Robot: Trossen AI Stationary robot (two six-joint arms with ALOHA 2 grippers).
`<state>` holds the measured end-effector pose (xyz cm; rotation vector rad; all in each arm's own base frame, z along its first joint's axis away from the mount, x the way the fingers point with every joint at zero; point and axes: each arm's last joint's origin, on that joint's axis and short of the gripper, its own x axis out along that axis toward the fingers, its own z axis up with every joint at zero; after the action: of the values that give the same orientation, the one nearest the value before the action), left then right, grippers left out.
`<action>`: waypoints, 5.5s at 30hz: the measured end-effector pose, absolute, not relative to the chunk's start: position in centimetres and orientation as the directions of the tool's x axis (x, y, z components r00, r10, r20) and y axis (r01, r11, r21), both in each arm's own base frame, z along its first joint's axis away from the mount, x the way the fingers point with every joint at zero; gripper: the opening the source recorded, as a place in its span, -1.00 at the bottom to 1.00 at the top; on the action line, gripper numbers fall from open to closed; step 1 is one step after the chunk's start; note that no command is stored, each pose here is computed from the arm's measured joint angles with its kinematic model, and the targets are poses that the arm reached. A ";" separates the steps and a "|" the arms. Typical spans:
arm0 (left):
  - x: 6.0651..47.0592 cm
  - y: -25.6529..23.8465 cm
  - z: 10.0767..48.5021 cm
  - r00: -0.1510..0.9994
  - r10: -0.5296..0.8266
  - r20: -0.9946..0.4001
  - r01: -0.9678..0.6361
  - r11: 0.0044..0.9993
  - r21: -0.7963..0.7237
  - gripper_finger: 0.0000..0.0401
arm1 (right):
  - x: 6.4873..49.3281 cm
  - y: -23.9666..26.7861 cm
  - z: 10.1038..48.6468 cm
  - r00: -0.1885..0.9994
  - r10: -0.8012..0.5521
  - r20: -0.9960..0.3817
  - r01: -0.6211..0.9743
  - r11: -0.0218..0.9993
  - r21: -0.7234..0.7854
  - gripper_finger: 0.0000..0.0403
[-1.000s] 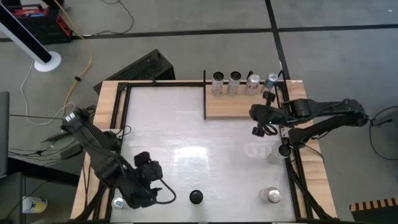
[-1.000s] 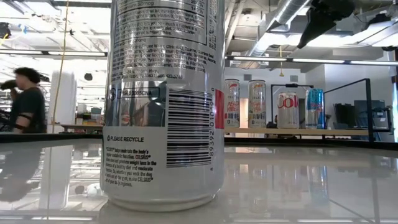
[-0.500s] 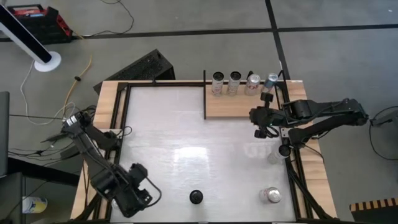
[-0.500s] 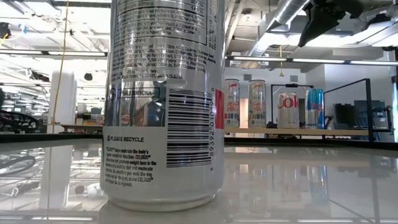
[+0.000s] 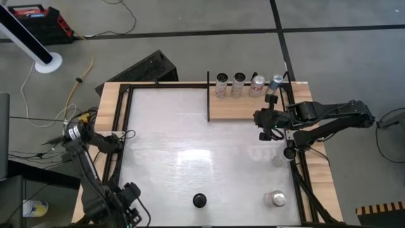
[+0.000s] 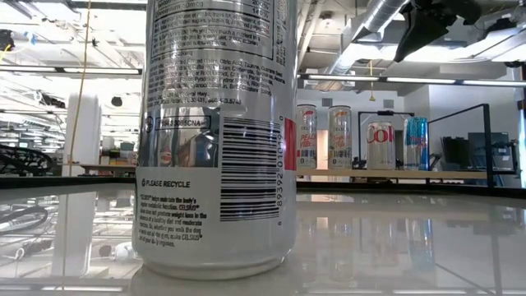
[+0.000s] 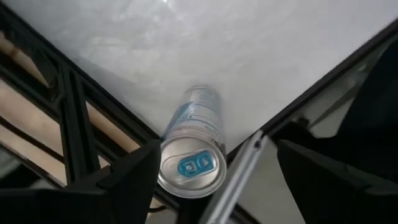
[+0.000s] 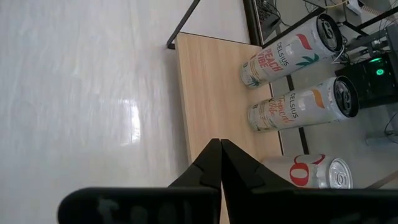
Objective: Place canned beverage on shelf
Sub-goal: Put the blue soda can on the shelf aligned with the other blue soda can
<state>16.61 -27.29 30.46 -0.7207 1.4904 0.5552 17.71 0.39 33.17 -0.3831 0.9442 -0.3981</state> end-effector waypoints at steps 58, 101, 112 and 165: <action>16.1 -28.0 25.7 -0.176 -0.141 -0.974 -0.642 0.767 0.005 0.13 | 18.0 0.5 33.3 0.560 -0.439 -0.703 0.149 0.888 -0.436 -0.85; 34.5 4.4 30.3 0.343 -0.074 -0.936 -0.756 0.569 -0.323 0.11 | 10.6 0.0 31.6 0.766 -0.322 -0.556 0.155 0.932 -0.327 -0.87; 39.1 3.9 29.7 0.164 -0.083 -0.983 -0.761 0.623 -0.180 0.11 | 10.6 0.0 31.6 0.765 -0.323 -0.557 0.154 0.932 -0.329 -0.87; 27.2 -2.1 36.6 0.503 0.474 -0.723 -0.467 0.853 0.234 0.38 | 19.7 1.8 31.9 0.912 -0.020 -0.410 -0.072 0.975 -0.209 -0.86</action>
<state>27.17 -2.14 36.65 0.0085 0.8755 0.5680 19.71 1.84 31.87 -0.2228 0.4228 0.0268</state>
